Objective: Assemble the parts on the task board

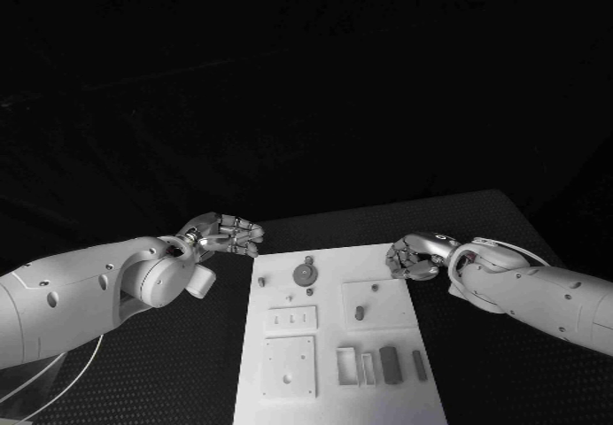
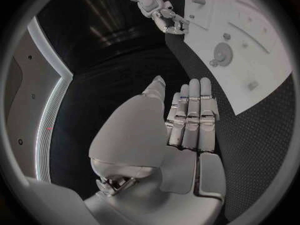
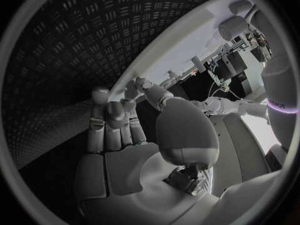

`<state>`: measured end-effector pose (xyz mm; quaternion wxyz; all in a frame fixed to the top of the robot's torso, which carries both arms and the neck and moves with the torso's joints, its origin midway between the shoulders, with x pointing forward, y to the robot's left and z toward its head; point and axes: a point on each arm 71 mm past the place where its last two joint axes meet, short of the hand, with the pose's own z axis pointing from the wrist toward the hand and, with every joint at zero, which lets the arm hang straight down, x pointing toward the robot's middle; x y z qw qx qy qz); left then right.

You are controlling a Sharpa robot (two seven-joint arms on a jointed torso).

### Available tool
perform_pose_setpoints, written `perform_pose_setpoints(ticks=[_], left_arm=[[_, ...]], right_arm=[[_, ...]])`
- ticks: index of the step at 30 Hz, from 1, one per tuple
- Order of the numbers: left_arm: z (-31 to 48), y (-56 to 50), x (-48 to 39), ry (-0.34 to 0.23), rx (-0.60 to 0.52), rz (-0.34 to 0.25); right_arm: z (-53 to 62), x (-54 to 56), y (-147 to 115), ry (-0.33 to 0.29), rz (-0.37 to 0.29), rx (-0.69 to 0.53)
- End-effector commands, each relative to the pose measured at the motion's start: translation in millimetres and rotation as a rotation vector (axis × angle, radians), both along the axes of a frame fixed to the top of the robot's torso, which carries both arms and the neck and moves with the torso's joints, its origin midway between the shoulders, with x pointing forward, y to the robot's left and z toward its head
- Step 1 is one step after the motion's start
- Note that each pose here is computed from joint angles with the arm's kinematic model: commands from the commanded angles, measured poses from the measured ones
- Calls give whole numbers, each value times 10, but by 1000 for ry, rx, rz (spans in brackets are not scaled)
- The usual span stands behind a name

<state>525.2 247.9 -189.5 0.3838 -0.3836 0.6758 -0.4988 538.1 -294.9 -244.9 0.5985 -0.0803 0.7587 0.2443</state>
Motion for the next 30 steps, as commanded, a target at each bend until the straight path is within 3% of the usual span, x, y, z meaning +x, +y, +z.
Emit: perform_pose_setpoints(ticks=[1, 30], left_arm=[[9, -21, -5, -5, -7, -17], [8, -11, -4, -5, -6, -15]], right_arm=[[-17, -8, -4, 6, 5, -6], [-22, -4, -41, 14, -15, 4]])
